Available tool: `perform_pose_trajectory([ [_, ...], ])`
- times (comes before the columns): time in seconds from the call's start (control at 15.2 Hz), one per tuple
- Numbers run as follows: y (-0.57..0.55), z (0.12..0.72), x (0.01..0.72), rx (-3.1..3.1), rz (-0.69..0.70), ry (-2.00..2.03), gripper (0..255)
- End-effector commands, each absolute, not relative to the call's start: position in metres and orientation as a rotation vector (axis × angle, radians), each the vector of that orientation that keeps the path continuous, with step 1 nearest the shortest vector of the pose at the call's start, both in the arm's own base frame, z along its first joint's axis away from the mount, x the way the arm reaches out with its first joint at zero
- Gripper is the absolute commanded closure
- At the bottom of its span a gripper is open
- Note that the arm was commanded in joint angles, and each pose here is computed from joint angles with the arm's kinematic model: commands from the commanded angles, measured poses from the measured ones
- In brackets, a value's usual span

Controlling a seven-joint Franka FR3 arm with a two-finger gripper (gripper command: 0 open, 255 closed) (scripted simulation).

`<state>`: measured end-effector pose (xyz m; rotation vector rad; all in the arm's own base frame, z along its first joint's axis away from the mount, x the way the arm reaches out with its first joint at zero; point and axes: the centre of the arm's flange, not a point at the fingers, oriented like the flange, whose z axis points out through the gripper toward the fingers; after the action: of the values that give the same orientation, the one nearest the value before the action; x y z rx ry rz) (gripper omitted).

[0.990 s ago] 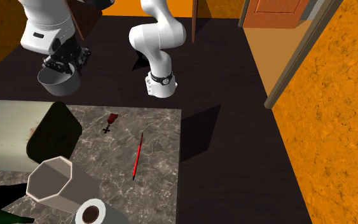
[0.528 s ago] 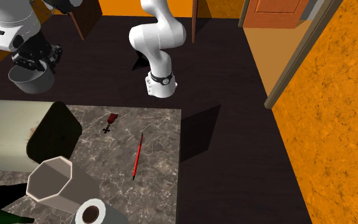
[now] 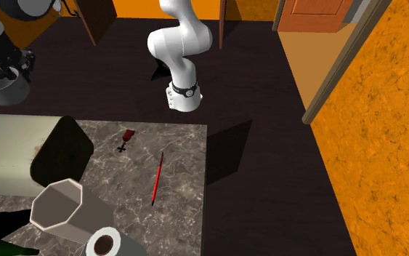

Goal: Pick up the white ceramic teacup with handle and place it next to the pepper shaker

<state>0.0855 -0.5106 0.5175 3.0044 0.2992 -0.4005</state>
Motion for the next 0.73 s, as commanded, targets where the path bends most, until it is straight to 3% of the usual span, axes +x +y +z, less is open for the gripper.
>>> perform_pose_trajectory([
  [0.0,-0.535,0.517,0.070,3.000,-0.403,0.301,255],
  [0.66,-0.540,0.469,0.066,3.000,-0.403,0.301,255],
])
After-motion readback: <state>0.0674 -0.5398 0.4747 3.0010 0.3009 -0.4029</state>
